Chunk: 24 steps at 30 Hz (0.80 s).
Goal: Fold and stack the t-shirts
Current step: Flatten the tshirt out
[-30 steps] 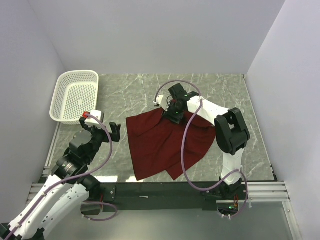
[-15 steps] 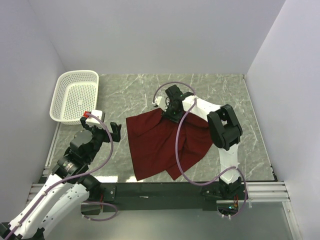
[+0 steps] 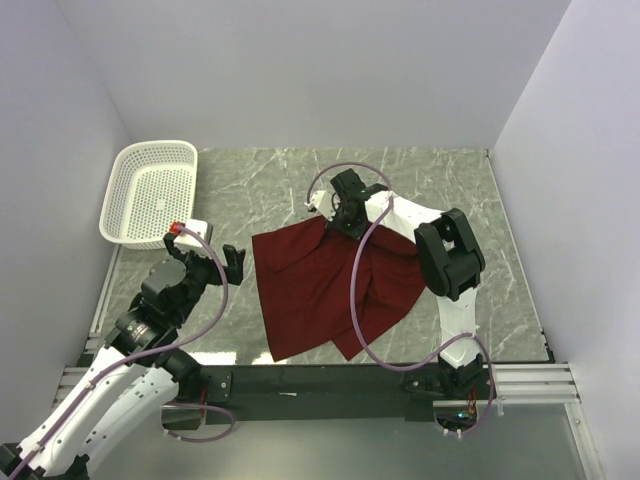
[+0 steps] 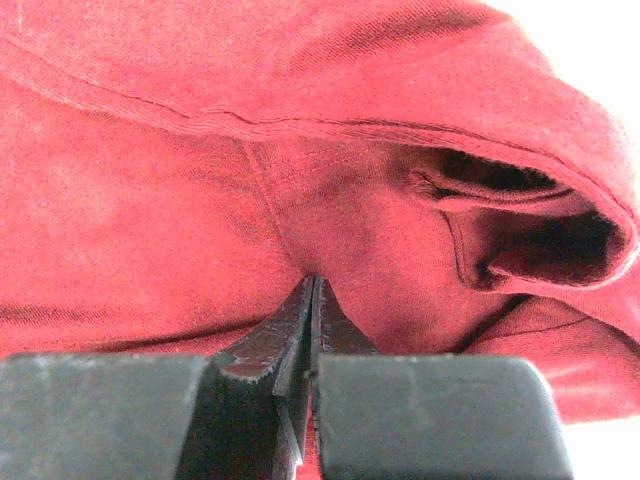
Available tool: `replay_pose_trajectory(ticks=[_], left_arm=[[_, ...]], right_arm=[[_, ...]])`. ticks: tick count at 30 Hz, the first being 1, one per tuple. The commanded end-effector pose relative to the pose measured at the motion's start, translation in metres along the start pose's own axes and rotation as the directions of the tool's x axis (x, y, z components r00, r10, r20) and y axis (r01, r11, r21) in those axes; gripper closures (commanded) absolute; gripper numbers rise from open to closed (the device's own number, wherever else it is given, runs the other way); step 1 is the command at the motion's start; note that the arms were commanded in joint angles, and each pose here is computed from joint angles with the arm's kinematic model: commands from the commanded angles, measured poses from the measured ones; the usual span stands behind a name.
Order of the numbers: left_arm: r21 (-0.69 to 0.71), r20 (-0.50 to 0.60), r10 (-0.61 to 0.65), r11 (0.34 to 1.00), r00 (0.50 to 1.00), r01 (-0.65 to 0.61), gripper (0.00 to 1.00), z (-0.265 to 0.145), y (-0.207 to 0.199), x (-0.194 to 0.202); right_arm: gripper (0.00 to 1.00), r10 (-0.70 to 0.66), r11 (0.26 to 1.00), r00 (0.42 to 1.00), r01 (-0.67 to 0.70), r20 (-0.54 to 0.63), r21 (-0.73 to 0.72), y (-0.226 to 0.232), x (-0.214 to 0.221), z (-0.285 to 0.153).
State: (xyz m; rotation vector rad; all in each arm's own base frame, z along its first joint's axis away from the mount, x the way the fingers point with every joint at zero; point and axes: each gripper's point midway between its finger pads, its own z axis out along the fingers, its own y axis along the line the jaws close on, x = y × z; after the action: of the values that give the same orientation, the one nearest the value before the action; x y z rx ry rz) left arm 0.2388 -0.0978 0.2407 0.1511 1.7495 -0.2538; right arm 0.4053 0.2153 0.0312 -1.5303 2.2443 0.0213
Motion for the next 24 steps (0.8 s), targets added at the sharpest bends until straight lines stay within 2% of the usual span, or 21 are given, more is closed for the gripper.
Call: replay_pose_trajectory(ticks=[1,3,4,6,9,14,18,24], left_arm=[[0.028,0.024,0.001,1.000,1.000,-0.001,0.01,0.003,-0.006,-0.006],[0.033,0.027,0.000,0.999,1.000,-0.001,0.01,0.003,-0.006,-0.006],[0.034,0.028,-0.001,0.999,1.000,0.000,0.01,0.002,-0.006,-0.006],[0.037,0.031,-0.002,0.999,1.000,0.000,0.00,0.002,-0.007,-0.007],[0.041,0.029,0.000,0.999,1.000,-0.002,0.01,0.002,-0.008,-0.007],[0.044,0.022,0.004,0.999,1.000,-0.005,0.01,0.003,-0.008,-0.006],[0.044,0.024,0.003,0.999,1.000,-0.004,0.01,0.003,-0.008,-0.006],[0.047,0.022,0.004,0.999,1.000,-0.005,0.01,0.003,-0.009,-0.006]], right_arm=[[0.94,0.020,0.998,0.996,-0.024,0.082,0.054,-0.020,-0.022,-0.021],[0.79,0.019,0.999,0.997,-0.021,0.070,0.025,-0.016,-0.020,-0.020],[0.64,0.010,1.000,0.997,-0.012,0.071,0.014,-0.014,-0.021,-0.019],[0.53,0.004,1.000,0.998,-0.005,0.057,0.002,-0.011,-0.018,-0.017],[0.45,0.000,1.000,0.999,0.000,0.050,0.006,-0.012,-0.015,-0.014],[0.46,0.003,0.998,0.999,-0.005,0.036,0.056,-0.022,-0.016,-0.010],[0.55,0.008,0.996,1.000,-0.010,0.025,0.090,-0.031,-0.016,-0.007],[0.61,0.002,0.996,1.000,-0.004,0.022,0.084,-0.031,-0.016,-0.006]])
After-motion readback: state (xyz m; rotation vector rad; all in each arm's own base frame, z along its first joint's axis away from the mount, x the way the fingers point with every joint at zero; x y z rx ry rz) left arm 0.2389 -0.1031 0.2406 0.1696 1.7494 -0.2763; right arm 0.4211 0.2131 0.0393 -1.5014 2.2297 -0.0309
